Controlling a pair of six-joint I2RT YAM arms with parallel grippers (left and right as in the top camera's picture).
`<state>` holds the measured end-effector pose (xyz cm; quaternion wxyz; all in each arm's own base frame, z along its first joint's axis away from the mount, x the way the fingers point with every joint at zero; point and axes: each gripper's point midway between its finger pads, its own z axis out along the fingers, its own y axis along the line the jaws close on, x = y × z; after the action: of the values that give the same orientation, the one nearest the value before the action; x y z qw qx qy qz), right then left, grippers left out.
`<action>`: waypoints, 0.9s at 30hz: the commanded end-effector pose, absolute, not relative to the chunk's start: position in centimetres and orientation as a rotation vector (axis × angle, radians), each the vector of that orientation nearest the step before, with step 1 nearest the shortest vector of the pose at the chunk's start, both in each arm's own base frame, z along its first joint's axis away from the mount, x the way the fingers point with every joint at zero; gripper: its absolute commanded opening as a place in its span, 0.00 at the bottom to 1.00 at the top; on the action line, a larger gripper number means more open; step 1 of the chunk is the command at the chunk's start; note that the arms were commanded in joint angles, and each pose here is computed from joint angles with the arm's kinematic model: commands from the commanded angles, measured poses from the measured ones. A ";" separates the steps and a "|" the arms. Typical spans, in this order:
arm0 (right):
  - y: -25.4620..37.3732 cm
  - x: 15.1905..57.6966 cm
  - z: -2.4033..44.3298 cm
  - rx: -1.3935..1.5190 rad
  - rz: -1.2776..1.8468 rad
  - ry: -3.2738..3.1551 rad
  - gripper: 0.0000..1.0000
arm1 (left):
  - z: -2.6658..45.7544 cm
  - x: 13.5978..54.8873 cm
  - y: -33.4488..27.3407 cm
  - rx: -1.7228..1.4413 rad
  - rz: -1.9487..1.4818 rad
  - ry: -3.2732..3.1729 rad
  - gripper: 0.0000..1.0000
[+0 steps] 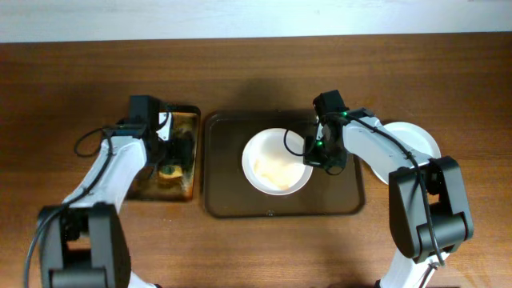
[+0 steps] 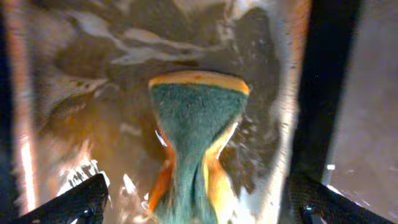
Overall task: Clean dirty plates on tray and stack at the side
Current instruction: 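Carry the back plate with the right gripper onto the plate stack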
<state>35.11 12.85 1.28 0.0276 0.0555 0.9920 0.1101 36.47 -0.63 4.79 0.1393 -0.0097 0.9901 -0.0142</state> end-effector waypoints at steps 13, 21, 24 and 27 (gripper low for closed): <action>4.4 36.3 16.2 0.052 -0.363 2.607 0.04 | 9.3 36.2 -0.4 -0.085 -0.039 2.781 1.00; 9.5 35.2 22.3 -0.175 -0.801 2.216 0.04 | 9.4 36.5 -0.4 -0.085 -0.039 2.769 1.00; 11.0 34.6 24.3 -0.193 -0.875 2.087 0.04 | 9.4 36.5 -0.4 -0.085 -0.039 2.769 1.00; 11.0 34.8 24.2 -0.165 -0.849 2.091 0.04 | 9.4 36.5 -0.4 -0.085 -0.040 2.765 1.00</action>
<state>34.61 12.22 21.87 0.3953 -0.1038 0.8548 -0.3199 35.75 -0.56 8.07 0.1643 -0.0226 0.9860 -0.0152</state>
